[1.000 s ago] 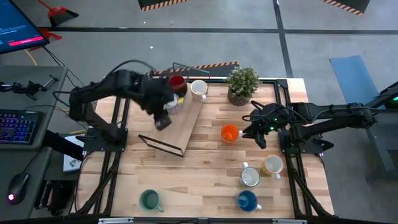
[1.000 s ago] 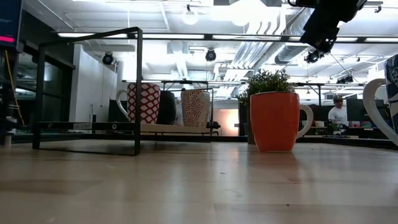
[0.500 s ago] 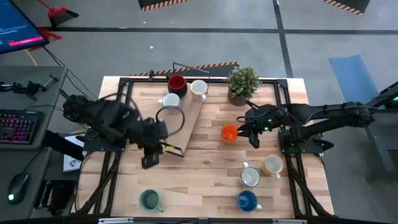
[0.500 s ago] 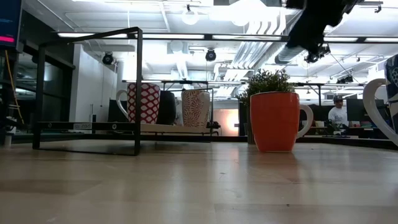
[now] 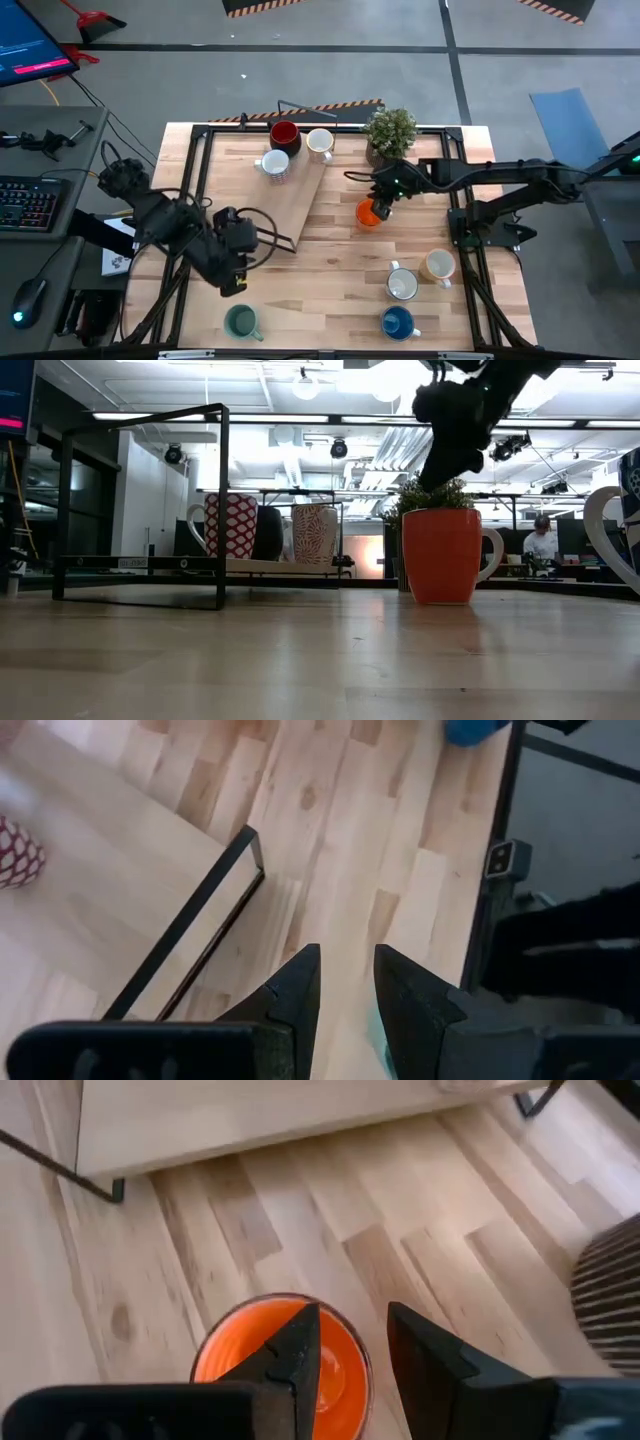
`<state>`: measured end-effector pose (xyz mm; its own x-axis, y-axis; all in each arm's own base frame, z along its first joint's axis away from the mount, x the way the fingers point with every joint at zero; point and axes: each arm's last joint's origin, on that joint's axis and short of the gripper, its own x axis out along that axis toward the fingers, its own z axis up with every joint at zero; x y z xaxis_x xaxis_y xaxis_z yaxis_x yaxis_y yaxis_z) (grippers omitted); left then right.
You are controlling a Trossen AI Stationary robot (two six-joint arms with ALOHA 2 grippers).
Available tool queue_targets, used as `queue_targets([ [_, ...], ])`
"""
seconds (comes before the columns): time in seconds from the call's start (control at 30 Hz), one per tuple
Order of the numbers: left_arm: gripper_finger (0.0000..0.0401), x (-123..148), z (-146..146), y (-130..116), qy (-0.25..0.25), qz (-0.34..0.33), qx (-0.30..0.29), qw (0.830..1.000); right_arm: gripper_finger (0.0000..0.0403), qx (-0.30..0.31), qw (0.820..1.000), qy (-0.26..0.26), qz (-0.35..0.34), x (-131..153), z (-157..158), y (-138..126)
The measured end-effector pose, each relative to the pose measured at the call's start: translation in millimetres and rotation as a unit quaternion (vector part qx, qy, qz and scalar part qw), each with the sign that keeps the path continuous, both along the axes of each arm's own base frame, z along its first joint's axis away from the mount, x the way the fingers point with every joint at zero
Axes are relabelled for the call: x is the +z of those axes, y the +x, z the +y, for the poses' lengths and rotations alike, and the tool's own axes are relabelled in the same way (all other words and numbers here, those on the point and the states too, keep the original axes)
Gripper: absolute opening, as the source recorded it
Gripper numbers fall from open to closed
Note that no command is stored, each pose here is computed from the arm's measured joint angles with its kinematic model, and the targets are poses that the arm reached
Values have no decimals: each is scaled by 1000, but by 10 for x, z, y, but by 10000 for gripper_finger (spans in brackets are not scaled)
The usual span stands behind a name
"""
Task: Place coffee mugs
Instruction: Put the orange cup on the shelf
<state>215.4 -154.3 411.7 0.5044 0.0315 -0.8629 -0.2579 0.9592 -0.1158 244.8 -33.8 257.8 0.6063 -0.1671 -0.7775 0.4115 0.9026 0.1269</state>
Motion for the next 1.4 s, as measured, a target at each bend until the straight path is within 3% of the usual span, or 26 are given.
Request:
queue_targets([
  [0.23, 87, -184, -169, -99, 26, -1, 23, 999, 99, 21, 996, 20, 84, -82, 11, 13],
  [0.73, 87, -599, -493, -296, 5, -19, 104, 994, 99, 25, 992, 24, 121, -228, 13, 86],
  [1.07, 87, -651, -533, -316, 0, -23, 123, 992, 99, 27, 984, 31, 173, -514, -5, 234],
  [1.4, 87, -649, -534, -308, -2, -27, 125, 992, 96, 22, 986, 38, 161, -600, -14, 331],
])
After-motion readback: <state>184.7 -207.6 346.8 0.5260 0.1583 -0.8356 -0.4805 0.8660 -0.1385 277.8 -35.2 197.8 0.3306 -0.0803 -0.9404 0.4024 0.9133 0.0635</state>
